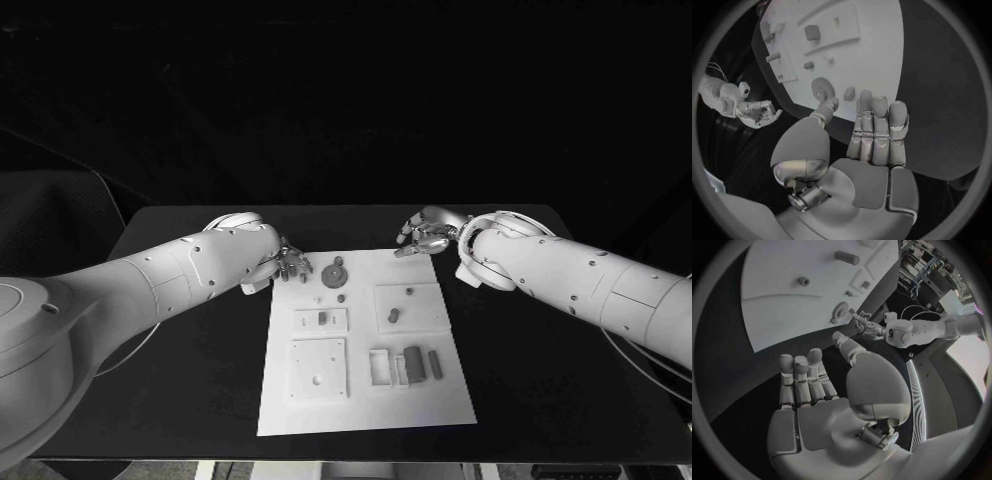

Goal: Assemble the parts on the task board

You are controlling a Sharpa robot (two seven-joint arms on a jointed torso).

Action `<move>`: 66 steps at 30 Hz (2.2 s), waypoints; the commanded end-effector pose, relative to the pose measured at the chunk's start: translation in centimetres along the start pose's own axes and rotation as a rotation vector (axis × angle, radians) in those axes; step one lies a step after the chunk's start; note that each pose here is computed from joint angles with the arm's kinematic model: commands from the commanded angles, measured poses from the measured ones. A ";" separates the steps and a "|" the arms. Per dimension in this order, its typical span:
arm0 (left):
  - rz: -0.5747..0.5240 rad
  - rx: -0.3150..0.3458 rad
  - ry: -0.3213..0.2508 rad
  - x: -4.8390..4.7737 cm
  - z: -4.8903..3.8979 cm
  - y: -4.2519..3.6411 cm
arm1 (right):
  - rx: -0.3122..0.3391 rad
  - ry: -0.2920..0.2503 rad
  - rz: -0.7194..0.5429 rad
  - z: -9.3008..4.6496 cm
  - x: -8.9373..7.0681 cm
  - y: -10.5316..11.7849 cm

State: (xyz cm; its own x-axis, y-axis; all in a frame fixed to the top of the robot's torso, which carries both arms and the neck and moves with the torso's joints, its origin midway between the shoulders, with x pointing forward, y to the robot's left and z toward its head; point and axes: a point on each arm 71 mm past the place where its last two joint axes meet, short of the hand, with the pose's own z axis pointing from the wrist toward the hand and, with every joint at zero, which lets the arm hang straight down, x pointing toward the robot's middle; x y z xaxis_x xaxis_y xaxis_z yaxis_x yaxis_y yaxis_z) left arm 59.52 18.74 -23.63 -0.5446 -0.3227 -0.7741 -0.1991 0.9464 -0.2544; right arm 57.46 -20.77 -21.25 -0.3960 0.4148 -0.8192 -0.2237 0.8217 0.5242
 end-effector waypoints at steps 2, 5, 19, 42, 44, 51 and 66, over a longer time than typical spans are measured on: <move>0.013 0.006 0.004 0.18 0.08 -0.13 | -0.012 0.016 0.002 0.1 0.2 0.3; 0.012 0.012 0.006 0.25 0.12 -0.16 | -0.015 0.018 0.002 0.1 0.3 0.4; 0.004 0.029 0.014 1.05 0.30 -0.57 | -0.017 0.022 0.003 0.1 0.4 0.5; 0.008 0.037 0.014 1.33 0.32 -0.95 | -0.018 0.029 0.003 0.2 0.5 0.7; 0.008 0.037 0.015 1.34 0.34 -0.95 | -0.018 0.029 0.003 0.2 0.5 0.7; 0.010 0.034 0.022 1.40 0.36 -0.99 | -0.018 0.030 0.003 0.2 0.5 0.7; -0.004 0.038 0.017 1.32 0.34 -0.75 | -0.018 0.029 0.003 0.2 0.5 0.7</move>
State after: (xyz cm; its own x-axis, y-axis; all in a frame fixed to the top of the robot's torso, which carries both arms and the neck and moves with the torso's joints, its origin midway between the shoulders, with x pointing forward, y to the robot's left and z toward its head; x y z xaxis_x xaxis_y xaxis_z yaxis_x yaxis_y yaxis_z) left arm 59.28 17.82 -24.69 -0.5564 -0.3190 -0.7672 -0.1794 0.9477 -0.2640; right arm 57.36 -20.13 -21.28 -0.4090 0.4104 -0.8151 -0.2322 0.8170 0.5278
